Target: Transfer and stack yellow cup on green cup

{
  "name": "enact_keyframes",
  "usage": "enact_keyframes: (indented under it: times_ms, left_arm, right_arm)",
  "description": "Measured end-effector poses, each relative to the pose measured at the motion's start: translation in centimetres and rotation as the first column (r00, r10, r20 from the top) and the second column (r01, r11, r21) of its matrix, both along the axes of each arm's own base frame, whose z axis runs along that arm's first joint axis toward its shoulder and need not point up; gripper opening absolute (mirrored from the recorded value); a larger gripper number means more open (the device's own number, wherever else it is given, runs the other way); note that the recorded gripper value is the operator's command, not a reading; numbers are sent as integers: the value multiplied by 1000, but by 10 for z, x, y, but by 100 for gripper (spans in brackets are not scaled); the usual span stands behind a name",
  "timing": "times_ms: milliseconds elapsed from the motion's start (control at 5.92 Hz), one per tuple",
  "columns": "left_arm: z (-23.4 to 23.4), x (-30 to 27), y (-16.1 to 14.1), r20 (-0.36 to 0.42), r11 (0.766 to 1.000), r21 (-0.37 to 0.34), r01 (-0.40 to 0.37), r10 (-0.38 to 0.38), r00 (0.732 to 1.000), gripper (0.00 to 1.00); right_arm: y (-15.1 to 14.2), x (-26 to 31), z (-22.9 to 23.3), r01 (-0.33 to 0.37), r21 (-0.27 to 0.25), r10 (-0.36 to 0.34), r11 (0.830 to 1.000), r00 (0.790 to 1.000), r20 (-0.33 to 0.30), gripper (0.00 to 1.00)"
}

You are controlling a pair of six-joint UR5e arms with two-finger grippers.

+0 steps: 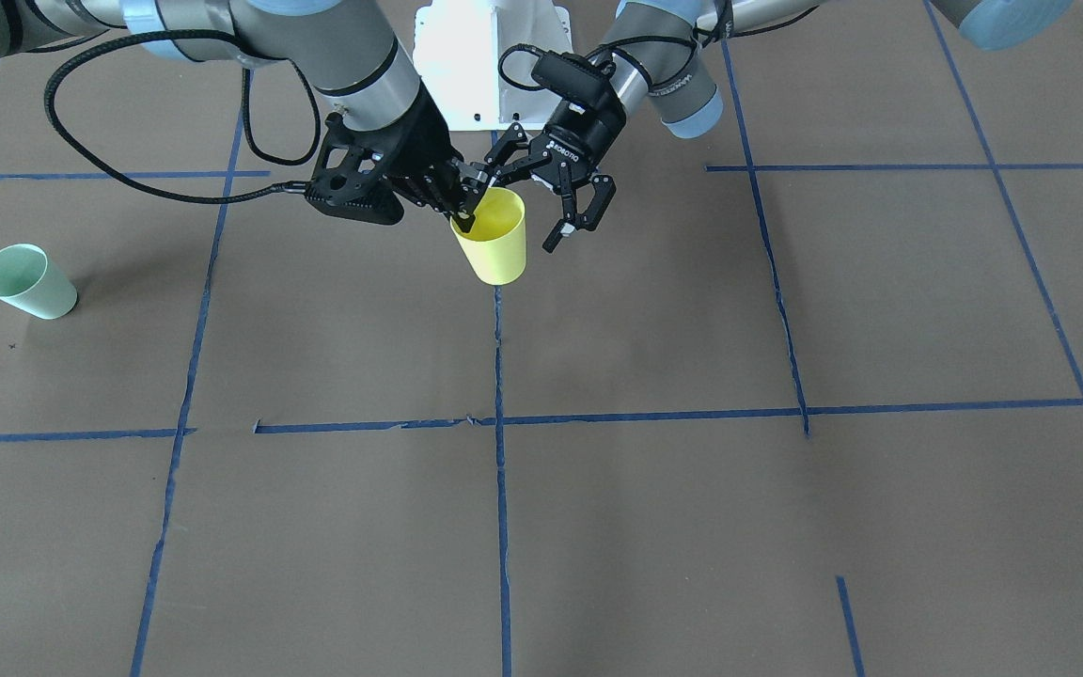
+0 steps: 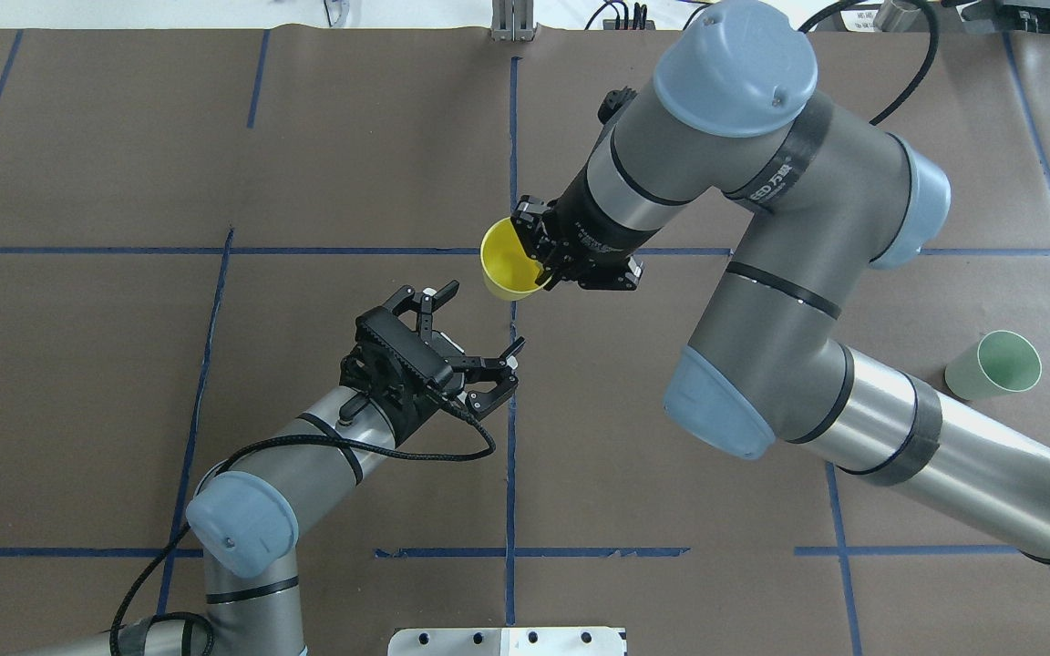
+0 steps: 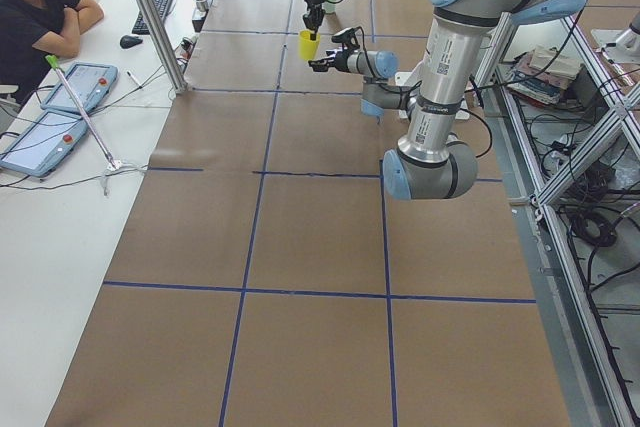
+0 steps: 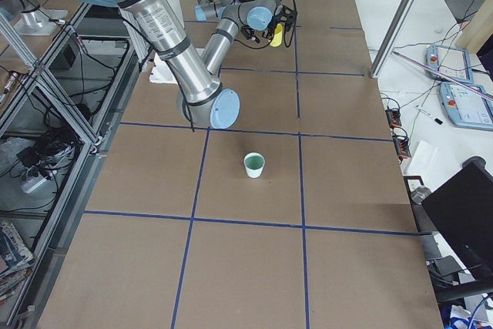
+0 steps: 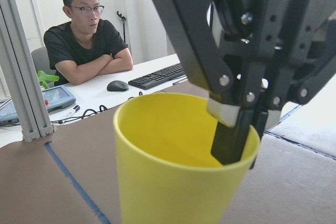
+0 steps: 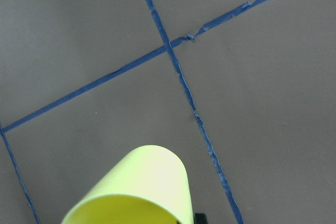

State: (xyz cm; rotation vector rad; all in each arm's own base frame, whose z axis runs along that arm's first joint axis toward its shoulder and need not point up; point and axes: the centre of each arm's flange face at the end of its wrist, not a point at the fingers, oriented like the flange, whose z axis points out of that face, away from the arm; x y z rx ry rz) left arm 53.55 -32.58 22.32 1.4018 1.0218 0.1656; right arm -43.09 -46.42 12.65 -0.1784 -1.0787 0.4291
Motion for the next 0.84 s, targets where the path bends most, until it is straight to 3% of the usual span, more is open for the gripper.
enact_keyframes:
  times_ms: [506,844]
  left_arm:
    - [-7,13,12,-3,1000,-4,-29,29,1000,100]
    - [-11,30,20,15,995,-78,-59,61,998,100]
  right_arm:
    - [-57,82,71,-170,-88,163,982,984,-77,0]
    - [-61,127,114,-231,-118,217,966,969,-117,0]
